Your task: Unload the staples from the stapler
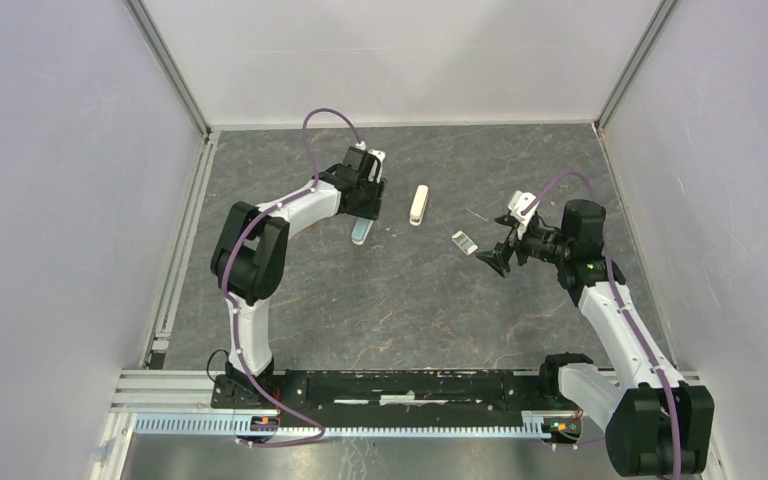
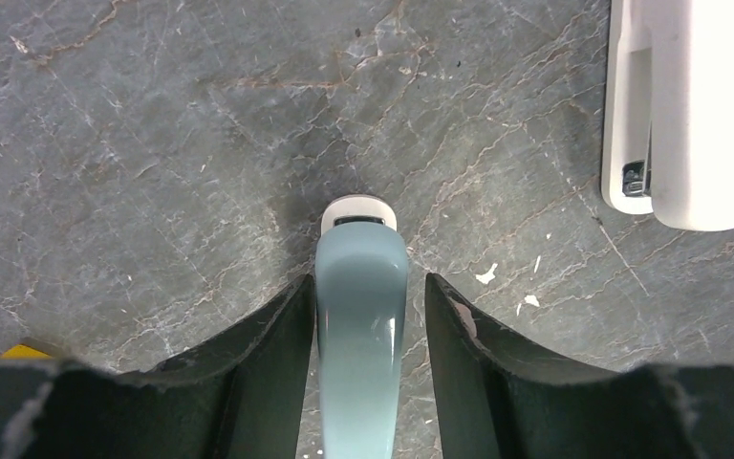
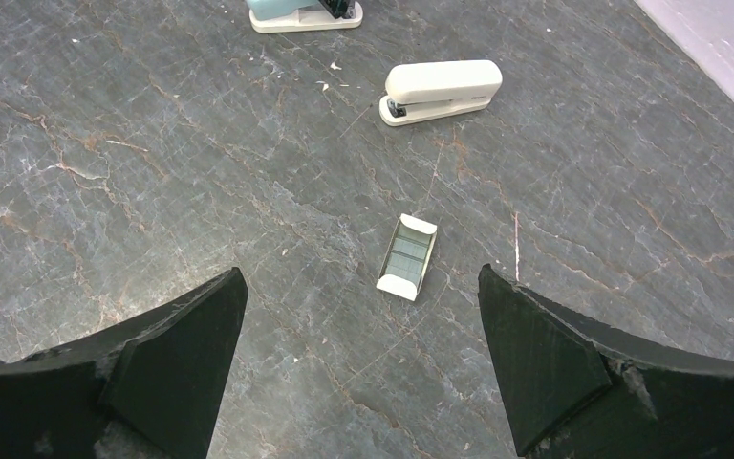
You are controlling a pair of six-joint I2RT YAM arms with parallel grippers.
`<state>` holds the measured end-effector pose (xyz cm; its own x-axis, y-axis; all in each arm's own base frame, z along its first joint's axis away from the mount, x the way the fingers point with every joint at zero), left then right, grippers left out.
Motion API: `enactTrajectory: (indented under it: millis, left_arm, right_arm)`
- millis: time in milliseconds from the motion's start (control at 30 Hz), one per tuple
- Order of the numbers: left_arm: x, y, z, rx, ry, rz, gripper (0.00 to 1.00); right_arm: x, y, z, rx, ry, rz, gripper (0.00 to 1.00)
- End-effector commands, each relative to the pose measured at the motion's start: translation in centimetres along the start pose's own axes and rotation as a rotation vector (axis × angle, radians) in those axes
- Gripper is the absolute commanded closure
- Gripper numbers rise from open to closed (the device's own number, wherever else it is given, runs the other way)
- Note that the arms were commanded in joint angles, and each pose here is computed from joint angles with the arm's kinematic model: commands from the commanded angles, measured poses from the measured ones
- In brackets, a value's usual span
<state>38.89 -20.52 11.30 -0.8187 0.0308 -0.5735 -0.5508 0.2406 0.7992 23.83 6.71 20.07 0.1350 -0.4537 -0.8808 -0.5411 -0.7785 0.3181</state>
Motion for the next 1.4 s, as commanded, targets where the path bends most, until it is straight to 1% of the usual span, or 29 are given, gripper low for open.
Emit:
enactTrajectory:
  millis: [0,167,200,233,300,333,467,533,633,733,900,967,1067,1200,1367]
  left_arm:
    - [0.5,-0.4,-0.2,0.001,0.017,0.006,0.48]
    - [0.1,-0.3,-0.2,-0.009,0.017,-0.012,0.62]
    - [-0.1,-0.2,-0.3,-0.009,0.014,-0.017,0.68]
    - [-0.3,0.0,-0.4,-0.005,0.009,-0.024,0.79]
    - [-0.5,0.4,-0.4,-0.001,0.000,-0.038,0.96]
    - [-0.7,0.8,-0.5,0.009,-0.008,-0.051,0.98]
    - [0.1,4.4,-1.1,0.068,-0.059,-0.139,0.98]
    - [1.1,6.6,-1.9,0.171,-0.087,-0.191,0.98]
    - [3.3,8.9,-3.0,0.323,-0.142,-0.219,0.98]
    - [5.8,11.0,-3.6,0.458,-0.180,-0.226,0.98]
    - [8.3,14.1,-5.2,0.702,-0.193,-0.316,0.98]
    - [9.4,14.5,-5.8,0.766,-0.198,-0.332,0.98]
    - [10.4,14.9,-7.3,0.822,-0.219,-0.334,0.98]
    - [10.8,14.9,-9.2,0.838,-0.254,-0.332,0.98]
    - [11.1,14.8,-11.0,0.858,-0.284,-0.323,0.98]
  right_arm:
    - [-1.3,0.1,-1.0,0.025,0.043,-0.027,0.02]
    - [-1.3,0.1,-1.0,0.026,0.044,-0.027,0.02]
    - [-1.3,0.1,-1.0,0.026,0.046,-0.028,0.02]
    - [-1.3,0.1,-1.0,0.025,0.044,-0.028,0.02]
    - [-1.2,0.0,-1.0,0.023,0.041,-0.028,0.02]
    - [-1.1,0.0,-0.9,0.020,0.039,-0.032,0.02]
    - [-0.7,-0.7,-0.2,-0.028,-0.019,-0.076,0.02]
    - [-0.6,-1.4,0.3,-0.059,-0.108,-0.122,0.02]
    - [-0.8,-2.5,1.6,-0.126,-0.213,-0.197,0.02]
    - [-0.8,-3.6,2.8,-0.148,-0.322,-0.236,0.03]
    - [-0.1,-5.5,4.0,-0.197,-0.448,-0.208,0.05]
    - [-0.1,-6.1,4.6,-0.237,-0.497,-0.210,0.05]
    - [-0.1,-6.9,5.8,-0.293,-0.551,-0.213,0.05]
    - [-0.5,-7.6,7.1,-0.333,-0.561,-0.211,0.04]
    - [0.6,-8.5,7.2,-0.302,-0.569,-0.123,0.05]
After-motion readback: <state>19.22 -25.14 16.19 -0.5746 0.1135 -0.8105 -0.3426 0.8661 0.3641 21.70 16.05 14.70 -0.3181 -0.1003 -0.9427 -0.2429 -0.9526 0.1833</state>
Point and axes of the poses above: each gripper's point midway between its finger pads, its own y axis back along the fingers, its own z axis along the line the jaws close on, x = y × z, the point moved 8 cm from there along y, back along the fingers, and after that the axes turned 13 degrees about y, right-handed, at the moved point
